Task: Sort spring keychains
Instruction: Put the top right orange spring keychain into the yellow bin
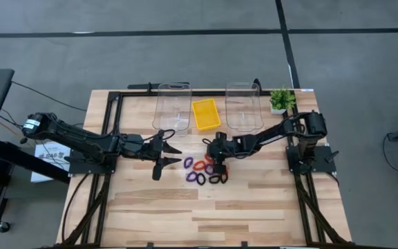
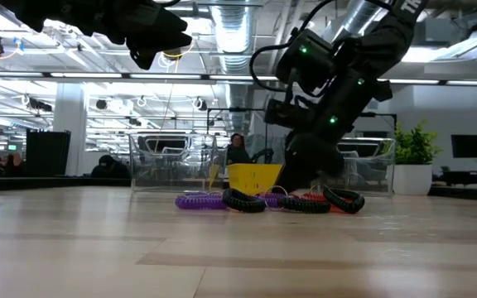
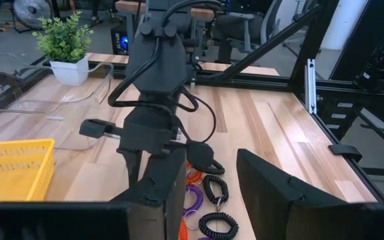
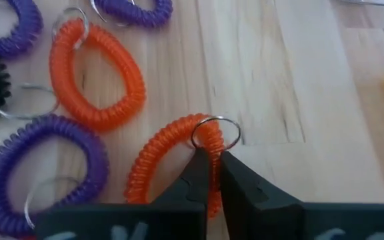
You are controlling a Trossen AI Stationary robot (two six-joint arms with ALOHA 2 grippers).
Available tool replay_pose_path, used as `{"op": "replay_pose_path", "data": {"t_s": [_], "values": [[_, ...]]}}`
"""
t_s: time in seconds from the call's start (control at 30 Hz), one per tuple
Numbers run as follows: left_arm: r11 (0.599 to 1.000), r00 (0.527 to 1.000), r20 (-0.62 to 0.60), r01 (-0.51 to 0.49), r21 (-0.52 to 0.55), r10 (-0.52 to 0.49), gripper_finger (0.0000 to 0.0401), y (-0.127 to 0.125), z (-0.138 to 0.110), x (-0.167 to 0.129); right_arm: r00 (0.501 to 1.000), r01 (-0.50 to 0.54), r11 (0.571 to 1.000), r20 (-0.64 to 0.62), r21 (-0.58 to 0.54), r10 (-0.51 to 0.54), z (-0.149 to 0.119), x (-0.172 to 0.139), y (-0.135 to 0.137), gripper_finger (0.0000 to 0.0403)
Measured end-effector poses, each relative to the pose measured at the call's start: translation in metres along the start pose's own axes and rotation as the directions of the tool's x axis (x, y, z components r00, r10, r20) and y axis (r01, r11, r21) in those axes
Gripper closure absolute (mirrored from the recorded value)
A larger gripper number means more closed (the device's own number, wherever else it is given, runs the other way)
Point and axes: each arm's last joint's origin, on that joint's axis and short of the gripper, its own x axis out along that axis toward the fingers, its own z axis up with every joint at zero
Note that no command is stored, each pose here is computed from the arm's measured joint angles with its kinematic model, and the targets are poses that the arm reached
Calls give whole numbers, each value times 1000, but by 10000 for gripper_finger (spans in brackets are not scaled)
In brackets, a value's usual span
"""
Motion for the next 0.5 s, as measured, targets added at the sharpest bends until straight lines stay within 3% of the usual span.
{"op": "replay_pose_path", "data": {"t_s": [0.2, 0.5], "values": [[1000, 1000, 0, 0, 0, 0, 270, 0, 0, 0, 999, 25, 1000, 29, -19, -24, 7, -15, 6, 376], [1000, 1000, 0, 0, 0, 0, 270, 0, 0, 0, 987, 142, 989, 81, -42, -139, 16, -36, 9, 386]]}}
